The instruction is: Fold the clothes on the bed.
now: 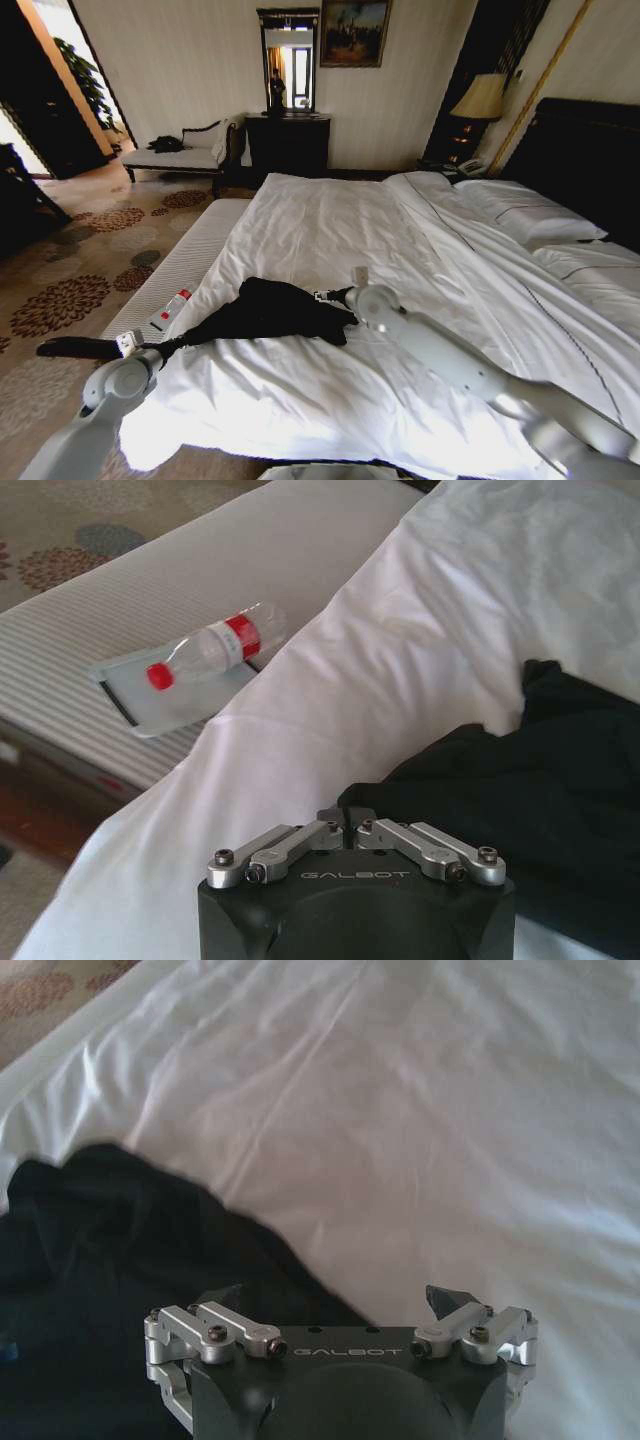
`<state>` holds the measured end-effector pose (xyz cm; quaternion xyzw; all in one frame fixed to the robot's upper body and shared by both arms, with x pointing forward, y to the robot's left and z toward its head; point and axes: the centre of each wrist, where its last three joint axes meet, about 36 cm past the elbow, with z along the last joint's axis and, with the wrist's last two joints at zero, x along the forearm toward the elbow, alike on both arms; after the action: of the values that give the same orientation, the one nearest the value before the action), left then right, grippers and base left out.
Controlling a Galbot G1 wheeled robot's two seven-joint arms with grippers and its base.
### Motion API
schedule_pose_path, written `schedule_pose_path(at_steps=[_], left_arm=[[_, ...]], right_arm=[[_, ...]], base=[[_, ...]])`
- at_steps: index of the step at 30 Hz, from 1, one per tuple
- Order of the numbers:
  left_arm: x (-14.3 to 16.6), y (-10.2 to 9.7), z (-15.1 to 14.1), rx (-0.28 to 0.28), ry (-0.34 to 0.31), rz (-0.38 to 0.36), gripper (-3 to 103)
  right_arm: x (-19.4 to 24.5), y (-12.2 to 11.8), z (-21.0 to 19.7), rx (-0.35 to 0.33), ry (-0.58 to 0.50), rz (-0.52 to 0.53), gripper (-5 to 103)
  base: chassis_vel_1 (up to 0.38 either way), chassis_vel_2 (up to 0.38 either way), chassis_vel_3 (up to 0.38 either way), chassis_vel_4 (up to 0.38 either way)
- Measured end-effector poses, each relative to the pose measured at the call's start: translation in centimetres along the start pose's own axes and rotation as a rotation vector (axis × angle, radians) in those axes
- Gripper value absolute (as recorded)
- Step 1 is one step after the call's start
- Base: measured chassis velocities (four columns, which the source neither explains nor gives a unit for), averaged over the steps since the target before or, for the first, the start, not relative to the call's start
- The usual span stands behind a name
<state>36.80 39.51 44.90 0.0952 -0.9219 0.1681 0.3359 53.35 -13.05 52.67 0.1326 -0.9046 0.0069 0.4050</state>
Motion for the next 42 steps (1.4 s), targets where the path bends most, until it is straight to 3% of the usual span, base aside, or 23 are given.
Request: schedule_pose_path(at_steps=[10, 27, 28, 29, 30, 33, 34, 36, 37, 38, 39, 42], left_arm=[[-0.4, 0.0, -0.3, -0.006, -0.005, -0.005, 1], [-0.6, 0.0, -0.3, -0.022, -0.011, -0.011, 1], [-0.6, 0.0, -0.3, -0.022, -0.011, -0.011, 1], [-0.8, 0.0, -0.3, -0.022, -0.013, -0.012, 1], [-0.8, 0.0, -0.3, -0.024, -0.013, -0.013, 1], [-0.9, 0.1, -0.3, -0.027, -0.016, -0.015, 1], [-1.0, 0.1, -0.2, -0.029, -0.017, -0.017, 1], [-1.0, 0.1, -0.2, -0.030, -0.018, -0.018, 1], [-1.0, 0.2, -0.2, -0.031, -0.018, -0.018, 1], [-1.0, 0.2, -0.2, -0.031, -0.019, -0.018, 1], [-1.0, 0.2, -0.2, -0.031, -0.020, -0.018, 1], [-1.0, 0.1, -0.3, -0.032, -0.020, -0.017, 1]], right_arm=[[-2.9, 1.0, -3.2, -0.020, 0.029, 0.031, 100], [-3.8, 1.2, 0.6, -0.017, 0.097, 0.053, 100], [-3.7, 1.1, 0.8, -0.017, 0.098, 0.054, 90], [-3.6, 0.9, 0.9, -0.018, 0.096, 0.054, 90], [-3.4, 0.8, 1.0, -0.018, 0.095, 0.054, 79], [-3.1, 0.6, 1.2, -0.019, 0.093, 0.052, 79], [-2.9, 0.5, 1.4, -0.020, 0.091, 0.049, 68], [-2.7, 0.5, 1.6, -0.020, 0.090, 0.045, 68], [-2.6, 0.5, 1.8, -0.020, 0.089, 0.042, 57], [-2.4, 0.5, 2.0, -0.020, 0.088, 0.038, 57], [-2.2, 0.4, 2.2, -0.021, 0.087, 0.030, 47], [-2.0, 0.4, 2.5, -0.018, 0.081, 0.022, 47]], base=[[0.000, 0.000, 0.000, 0.000], [0.000, 0.000, 0.000, 0.000], [0.000, 0.000, 0.000, 0.000], [0.000, 0.000, 0.000, 0.000], [0.000, 0.000, 0.000, 0.000], [0.000, 0.000, 0.000, 0.000], [0.000, 0.000, 0.000, 0.000], [0.000, 0.000, 0.000, 0.000], [0.000, 0.000, 0.000, 0.000], [0.000, 0.000, 0.000, 0.000], [0.000, 0.000, 0.000, 0.000], [0.000, 0.000, 0.000, 0.000]])
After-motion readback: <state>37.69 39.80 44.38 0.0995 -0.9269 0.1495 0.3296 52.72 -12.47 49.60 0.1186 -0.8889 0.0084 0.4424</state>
